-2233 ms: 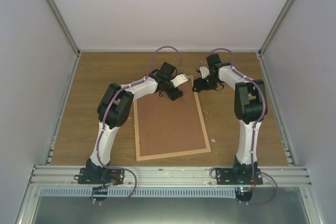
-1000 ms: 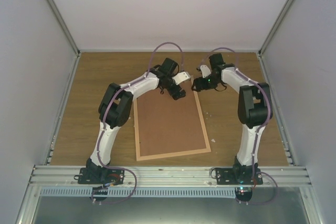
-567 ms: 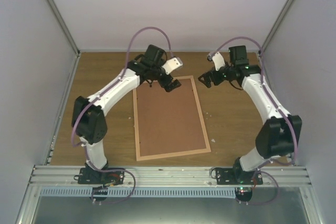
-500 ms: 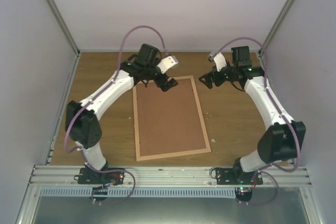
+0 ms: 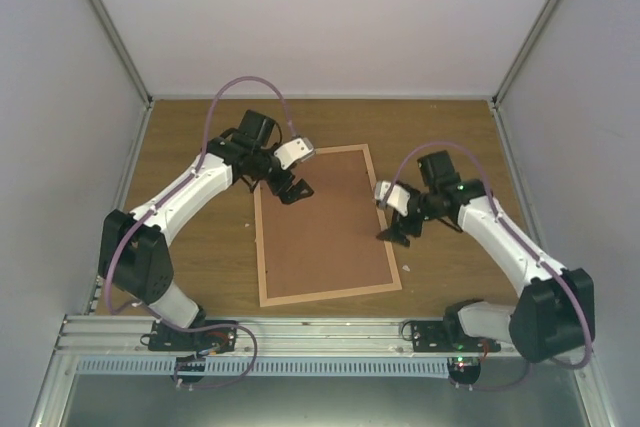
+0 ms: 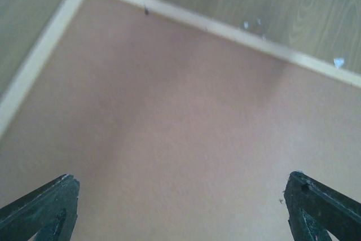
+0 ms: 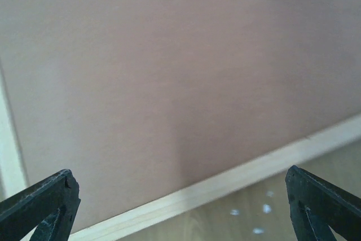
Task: Put the photo into the frame
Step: Install the photo frame at the center of the board.
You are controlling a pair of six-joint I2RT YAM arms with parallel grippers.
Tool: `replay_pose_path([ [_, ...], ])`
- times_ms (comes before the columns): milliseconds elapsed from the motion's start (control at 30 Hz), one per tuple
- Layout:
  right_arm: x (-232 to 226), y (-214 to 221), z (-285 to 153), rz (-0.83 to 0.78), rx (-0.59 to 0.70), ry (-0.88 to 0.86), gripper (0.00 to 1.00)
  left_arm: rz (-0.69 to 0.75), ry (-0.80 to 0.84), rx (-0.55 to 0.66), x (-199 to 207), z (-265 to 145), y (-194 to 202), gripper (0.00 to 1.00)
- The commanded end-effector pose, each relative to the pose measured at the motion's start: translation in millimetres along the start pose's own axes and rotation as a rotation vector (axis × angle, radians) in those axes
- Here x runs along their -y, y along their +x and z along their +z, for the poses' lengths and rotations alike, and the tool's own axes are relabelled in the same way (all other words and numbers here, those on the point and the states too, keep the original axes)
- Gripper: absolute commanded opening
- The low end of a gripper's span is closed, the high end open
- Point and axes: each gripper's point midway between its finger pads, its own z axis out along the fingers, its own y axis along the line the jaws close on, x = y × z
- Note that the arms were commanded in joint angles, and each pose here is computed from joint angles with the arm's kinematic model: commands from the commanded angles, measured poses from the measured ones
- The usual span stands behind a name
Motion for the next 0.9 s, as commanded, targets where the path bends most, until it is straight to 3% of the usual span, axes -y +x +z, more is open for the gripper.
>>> replay_pose_path([
  [0, -34, -1, 4, -0.289, -0.01, -0.019, 0.99, 0.027, 0.035, -0.014, 14, -7, 20, 0.99],
  [200, -63, 32, 43, -0.394, -0.136, -0.092, 1.0, 0.069, 0.008, 0.006, 14, -15, 22, 0.99],
  [500, -65, 80, 76, -0.468, -0.279, -0.073, 1.0, -0.029, -0.004, 0.028, 7, -28, 14, 0.99],
  [733, -68, 146, 86, -0.579, -0.493, -0.083, 1.0, -0.061, -0.073, 0.046, 4, -41, 17, 0.99],
  [867, -72, 155, 85, -0.57, -0.535, -0.126, 1.0, -0.051, -0.111, 0.018, -1, -41, 26, 0.99],
])
